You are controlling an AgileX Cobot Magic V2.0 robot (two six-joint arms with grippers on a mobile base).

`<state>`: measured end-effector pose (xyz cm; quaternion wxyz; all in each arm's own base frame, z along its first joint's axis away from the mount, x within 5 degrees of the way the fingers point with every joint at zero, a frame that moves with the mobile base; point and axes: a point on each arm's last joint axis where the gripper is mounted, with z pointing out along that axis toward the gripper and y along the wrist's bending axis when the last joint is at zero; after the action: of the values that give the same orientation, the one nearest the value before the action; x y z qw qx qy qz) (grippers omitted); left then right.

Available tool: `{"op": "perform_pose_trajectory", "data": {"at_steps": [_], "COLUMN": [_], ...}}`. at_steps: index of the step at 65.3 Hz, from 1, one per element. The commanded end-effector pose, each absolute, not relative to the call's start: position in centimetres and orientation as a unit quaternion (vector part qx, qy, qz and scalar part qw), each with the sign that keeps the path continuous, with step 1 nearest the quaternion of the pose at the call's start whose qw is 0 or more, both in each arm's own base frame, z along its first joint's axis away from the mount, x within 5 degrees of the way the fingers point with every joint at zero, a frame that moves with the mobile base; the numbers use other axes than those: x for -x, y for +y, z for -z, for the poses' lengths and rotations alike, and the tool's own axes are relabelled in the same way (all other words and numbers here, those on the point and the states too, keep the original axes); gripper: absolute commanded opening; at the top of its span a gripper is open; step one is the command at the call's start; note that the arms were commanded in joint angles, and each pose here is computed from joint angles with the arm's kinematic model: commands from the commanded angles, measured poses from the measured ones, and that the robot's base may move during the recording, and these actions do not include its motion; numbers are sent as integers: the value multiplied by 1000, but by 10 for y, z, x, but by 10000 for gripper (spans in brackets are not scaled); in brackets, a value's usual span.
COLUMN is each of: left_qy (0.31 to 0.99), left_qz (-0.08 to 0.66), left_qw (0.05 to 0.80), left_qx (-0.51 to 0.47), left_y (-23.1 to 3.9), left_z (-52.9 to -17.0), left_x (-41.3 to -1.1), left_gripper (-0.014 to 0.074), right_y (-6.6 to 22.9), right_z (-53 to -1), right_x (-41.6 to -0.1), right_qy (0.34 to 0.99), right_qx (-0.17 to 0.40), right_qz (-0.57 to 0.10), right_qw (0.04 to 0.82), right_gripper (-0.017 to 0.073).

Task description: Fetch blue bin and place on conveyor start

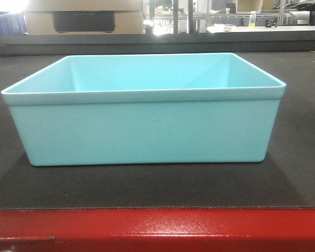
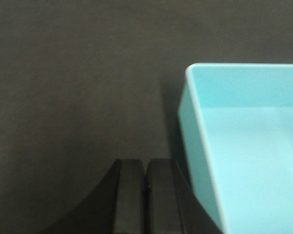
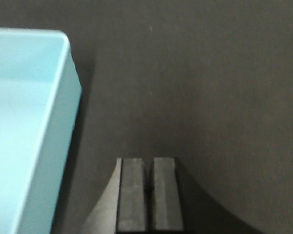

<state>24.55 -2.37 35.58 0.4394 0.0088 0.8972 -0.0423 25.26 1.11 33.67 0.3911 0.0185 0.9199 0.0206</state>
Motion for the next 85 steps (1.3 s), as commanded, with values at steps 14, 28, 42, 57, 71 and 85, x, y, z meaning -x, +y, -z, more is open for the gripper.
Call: {"op": "perform_pose_trajectory", "data": {"at_steps": [14,28,42,57,71,85], "left_qy": [875,849,792,722,711,710], "left_qz": [20,22,24,27,28,28], "left_qw": [484,527,609,691,702,703], "left_qx": [-22,-21,-20,-18,-18,-18], "left_y": [-12,-9,-6,-3,-3,-3], "left_z": [-323,-296,-304,-319,-320,-321], "left_x": [-186,-139,-90,-49,-41,-41], "left_gripper": [-111,-111,-111,-111,-111,-111], "right_y": [6,4,1,-1,-1,-1], "right_z": [-283,-271,-298,-316,-321,-321], "right_x": [-192,-148,-107,-71,-65,-65], "right_qy": [890,860,793,728,709,709], "right_qx": [-10,2,19,15,15,15], "right_qz": [-16,-7,15,13,12,12], "right_qw": [456,510,609,686,705,705], "right_gripper": [-162,-162,-162,-162,-162,-162]}}
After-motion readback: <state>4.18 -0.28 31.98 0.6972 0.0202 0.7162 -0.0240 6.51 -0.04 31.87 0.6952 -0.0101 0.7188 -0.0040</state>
